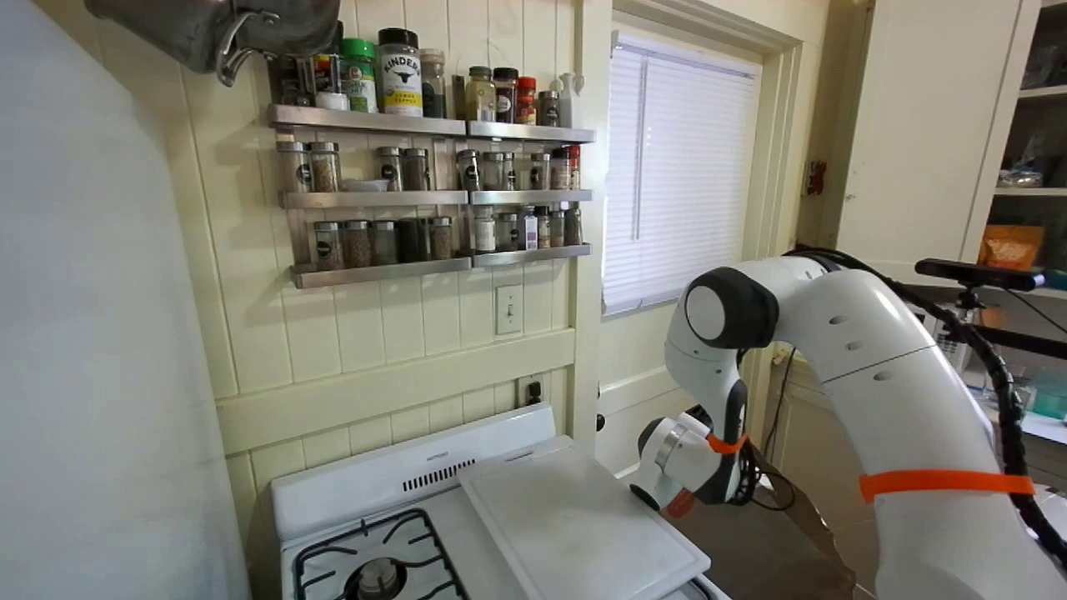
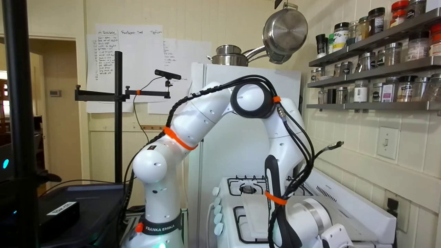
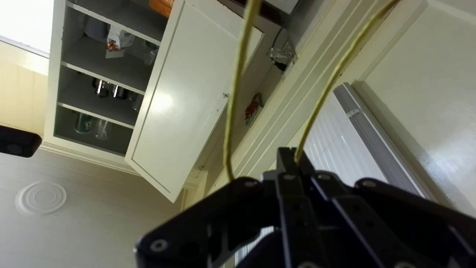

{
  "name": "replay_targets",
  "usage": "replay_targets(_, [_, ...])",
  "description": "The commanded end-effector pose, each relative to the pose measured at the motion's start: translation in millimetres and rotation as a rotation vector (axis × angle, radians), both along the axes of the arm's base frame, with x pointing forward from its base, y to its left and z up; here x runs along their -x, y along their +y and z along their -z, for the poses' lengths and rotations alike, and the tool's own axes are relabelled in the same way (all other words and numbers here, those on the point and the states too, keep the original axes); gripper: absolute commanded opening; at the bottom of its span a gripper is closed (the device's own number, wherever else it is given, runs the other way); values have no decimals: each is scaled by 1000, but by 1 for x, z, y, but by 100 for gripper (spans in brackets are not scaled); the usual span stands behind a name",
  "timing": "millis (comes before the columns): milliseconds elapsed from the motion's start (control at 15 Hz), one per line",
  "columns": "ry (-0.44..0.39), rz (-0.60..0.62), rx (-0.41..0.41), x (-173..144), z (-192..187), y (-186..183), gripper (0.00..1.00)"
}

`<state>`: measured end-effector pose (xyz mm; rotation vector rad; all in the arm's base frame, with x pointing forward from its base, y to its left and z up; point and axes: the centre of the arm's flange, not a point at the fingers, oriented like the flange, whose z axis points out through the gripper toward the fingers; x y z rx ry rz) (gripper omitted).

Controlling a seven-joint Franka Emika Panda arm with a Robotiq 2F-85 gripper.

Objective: Pick up the paper bag and place it to the immediate right off the stove

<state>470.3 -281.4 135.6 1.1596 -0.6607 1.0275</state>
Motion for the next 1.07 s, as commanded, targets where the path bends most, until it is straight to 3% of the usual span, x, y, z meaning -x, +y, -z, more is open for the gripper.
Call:
replay_targets(0, [-32, 58, 21, -20, 17, -2, 1])
replay_targets(1000, [-364, 212, 51, -66, -23, -10, 1])
